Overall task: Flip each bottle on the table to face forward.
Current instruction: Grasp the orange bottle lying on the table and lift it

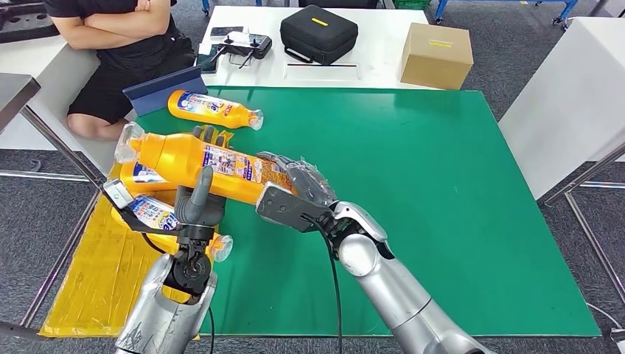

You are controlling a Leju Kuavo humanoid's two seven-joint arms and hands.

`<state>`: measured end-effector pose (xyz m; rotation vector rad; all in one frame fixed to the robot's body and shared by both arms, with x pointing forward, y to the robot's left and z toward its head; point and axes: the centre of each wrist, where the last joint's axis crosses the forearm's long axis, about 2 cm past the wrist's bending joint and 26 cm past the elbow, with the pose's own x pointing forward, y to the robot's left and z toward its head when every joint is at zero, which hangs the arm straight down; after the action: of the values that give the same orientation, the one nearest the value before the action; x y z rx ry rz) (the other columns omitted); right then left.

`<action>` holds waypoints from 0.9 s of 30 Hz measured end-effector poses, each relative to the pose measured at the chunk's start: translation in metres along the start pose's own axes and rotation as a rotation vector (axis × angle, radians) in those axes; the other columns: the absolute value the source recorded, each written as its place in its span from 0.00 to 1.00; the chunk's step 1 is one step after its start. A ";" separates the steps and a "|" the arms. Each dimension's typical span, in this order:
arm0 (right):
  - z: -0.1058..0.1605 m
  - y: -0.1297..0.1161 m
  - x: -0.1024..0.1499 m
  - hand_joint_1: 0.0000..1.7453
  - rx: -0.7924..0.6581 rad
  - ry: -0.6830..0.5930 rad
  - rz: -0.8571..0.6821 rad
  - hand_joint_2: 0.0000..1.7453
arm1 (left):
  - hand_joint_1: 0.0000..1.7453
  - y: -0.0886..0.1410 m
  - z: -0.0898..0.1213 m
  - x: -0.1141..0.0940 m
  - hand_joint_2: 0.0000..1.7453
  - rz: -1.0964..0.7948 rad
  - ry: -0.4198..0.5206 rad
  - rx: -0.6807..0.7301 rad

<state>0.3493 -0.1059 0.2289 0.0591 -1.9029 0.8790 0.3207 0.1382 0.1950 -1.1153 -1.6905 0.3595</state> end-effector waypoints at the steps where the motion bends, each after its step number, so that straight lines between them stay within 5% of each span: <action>1: 0.000 0.001 0.000 1.00 0.001 0.002 0.000 1.00 | 0.00 0.000 0.000 0.000 1.00 -0.002 0.000 0.002; 3: -0.001 0.002 0.000 1.00 0.002 0.005 0.001 1.00 | 0.00 0.000 0.000 0.000 1.00 -0.005 0.000 0.006; 7: -0.001 0.003 0.000 1.00 0.004 0.008 0.001 1.00 | 0.95 0.000 0.000 0.000 1.00 -0.008 -0.002 0.010; 8: -0.001 0.003 0.001 1.00 0.004 0.008 0.002 1.00 | 1.00 0.001 0.000 0.001 1.00 -0.009 -0.002 0.012; 27: -0.003 0.004 0.003 1.00 0.020 0.022 0.016 1.00 | 1.00 0.002 0.002 0.004 1.00 -0.006 -0.017 0.040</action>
<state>0.3480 -0.1001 0.2294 0.0464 -1.8772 0.9055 0.3198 0.1425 0.1952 -1.0800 -1.6942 0.3987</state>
